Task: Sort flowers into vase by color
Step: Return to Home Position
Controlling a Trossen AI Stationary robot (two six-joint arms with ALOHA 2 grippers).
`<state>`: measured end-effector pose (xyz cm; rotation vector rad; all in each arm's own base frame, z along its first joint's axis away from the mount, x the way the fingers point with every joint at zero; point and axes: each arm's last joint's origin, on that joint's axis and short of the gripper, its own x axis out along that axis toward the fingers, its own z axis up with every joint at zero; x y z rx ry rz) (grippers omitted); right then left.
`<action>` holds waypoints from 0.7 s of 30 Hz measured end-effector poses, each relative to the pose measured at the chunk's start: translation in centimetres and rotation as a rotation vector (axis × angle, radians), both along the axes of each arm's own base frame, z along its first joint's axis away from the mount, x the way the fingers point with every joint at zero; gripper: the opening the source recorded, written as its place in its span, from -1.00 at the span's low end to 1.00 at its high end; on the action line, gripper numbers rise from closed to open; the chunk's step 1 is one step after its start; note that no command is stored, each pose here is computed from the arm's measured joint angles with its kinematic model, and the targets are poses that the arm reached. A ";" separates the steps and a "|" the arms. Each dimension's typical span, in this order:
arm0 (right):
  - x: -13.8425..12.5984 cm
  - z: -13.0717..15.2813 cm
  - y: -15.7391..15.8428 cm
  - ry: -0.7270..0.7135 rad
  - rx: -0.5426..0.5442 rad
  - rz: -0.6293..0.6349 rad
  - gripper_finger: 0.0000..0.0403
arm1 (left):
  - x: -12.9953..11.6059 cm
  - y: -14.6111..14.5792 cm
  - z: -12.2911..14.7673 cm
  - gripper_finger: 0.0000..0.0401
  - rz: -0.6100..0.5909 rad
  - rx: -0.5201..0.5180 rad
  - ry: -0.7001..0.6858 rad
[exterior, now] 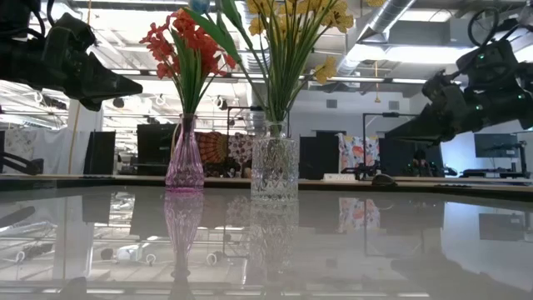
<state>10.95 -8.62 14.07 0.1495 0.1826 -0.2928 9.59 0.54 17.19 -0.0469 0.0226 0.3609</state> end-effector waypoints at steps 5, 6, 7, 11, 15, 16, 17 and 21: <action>-0.1 -0.4 0.1 0.031 0.029 0.000 -0.73 | 0.0 0.0 0.0 -1.00 0.000 0.000 0.000; -0.1 -0.5 0.1 0.037 0.035 0.000 -0.73 | 0.0 0.0 0.0 -1.00 0.000 0.000 0.000; -0.1 -0.5 0.1 0.041 0.039 0.000 -0.73 | 0.0 0.0 0.0 -1.00 0.000 0.000 0.000; -0.2 -0.8 0.2 0.063 0.060 0.000 -0.73 | 0.0 0.0 0.0 -1.00 -0.001 0.000 0.000; -0.2 -1.0 0.2 0.081 0.077 0.000 -0.73 | 0.0 0.0 0.0 -1.00 -0.001 0.000 0.000; -0.2 -1.1 0.2 0.085 0.081 0.000 -0.73 | 0.0 0.0 0.0 -1.00 -0.001 0.000 0.000; -0.2 -1.1 0.2 0.088 0.084 0.000 -0.73 | 0.0 0.0 0.0 -1.00 -0.001 0.000 0.000; -0.2 -1.1 0.2 0.090 0.085 0.000 -0.73 | 0.0 0.0 0.0 -1.00 -0.002 0.000 0.000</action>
